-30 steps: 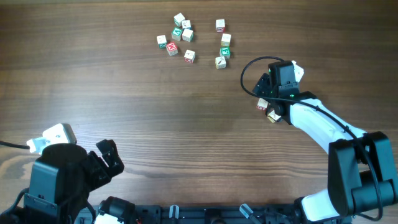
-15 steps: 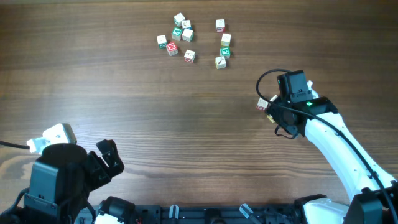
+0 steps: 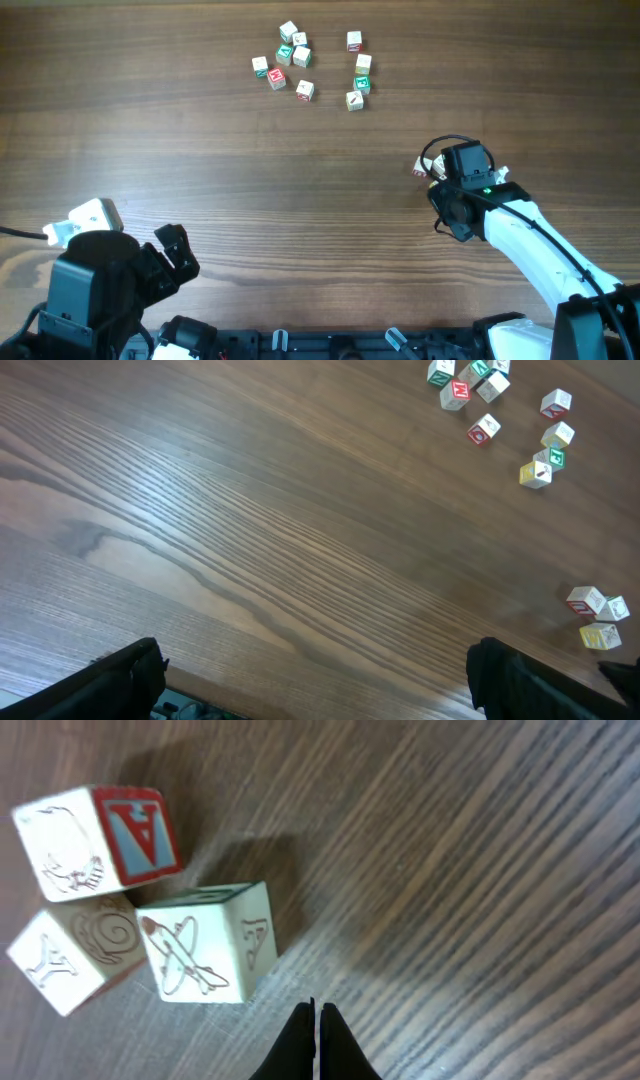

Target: Form a circle

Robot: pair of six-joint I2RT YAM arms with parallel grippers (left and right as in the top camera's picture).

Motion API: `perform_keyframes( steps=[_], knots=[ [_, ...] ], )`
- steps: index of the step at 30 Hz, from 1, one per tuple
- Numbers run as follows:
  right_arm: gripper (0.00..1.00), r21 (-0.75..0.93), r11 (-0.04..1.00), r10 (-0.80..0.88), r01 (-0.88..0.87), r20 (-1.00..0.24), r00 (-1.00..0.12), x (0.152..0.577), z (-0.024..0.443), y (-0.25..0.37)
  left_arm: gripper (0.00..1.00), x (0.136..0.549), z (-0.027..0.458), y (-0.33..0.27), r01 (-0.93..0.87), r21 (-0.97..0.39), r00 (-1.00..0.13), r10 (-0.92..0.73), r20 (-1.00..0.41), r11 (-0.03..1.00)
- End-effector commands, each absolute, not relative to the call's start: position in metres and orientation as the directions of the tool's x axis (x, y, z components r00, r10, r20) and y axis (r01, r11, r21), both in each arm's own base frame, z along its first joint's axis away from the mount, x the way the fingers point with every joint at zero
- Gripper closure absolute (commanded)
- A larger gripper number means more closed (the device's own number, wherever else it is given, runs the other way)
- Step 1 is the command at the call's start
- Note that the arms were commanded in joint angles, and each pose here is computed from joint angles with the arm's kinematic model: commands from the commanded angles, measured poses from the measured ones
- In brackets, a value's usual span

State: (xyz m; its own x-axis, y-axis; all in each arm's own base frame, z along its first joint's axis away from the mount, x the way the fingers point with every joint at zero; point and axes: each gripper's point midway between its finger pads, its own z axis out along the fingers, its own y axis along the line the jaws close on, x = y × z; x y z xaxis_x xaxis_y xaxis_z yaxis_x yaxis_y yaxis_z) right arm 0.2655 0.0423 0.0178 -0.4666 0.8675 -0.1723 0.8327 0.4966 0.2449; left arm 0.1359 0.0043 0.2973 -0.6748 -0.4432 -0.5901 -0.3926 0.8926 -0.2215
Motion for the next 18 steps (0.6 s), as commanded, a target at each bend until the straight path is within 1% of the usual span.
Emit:
perform_keyframes(
  steps=[1,6,11,16,18],
  knots=[
    [0.96,0.254,0.476,0.874,0.842,-0.236,-0.424,0.273,0.022,0.033,0.00,0.136,0.297,0.004,-0.403,-0.232,-0.670,-0.458,-0.584,0.885],
    [0.96,0.234,0.476,0.866,0.848,-0.291,-0.406,0.274,0.023,0.023,0.00,0.136,0.297,0.004,-0.403,-0.232,-0.670,-0.458,-0.584,0.885],
    [0.96,0.218,0.477,0.869,0.852,-0.264,-0.419,0.278,0.005,0.027,0.00,0.136,0.297,0.004,-0.403,-0.232,-0.670,-0.458,-0.584,0.885],
    [0.96,0.226,0.477,0.869,0.849,-0.263,-0.419,0.280,0.006,0.028,0.00,0.136,0.297,0.004,-0.403,-0.232,-0.670,-0.458,-0.584,0.885],
    [0.96,0.244,0.514,0.850,0.822,-0.273,-0.450,0.287,0.007,0.031,0.00,0.136,0.297,0.004,-0.403,-0.232,-0.670,-0.458,-0.584,0.885]
  ],
)
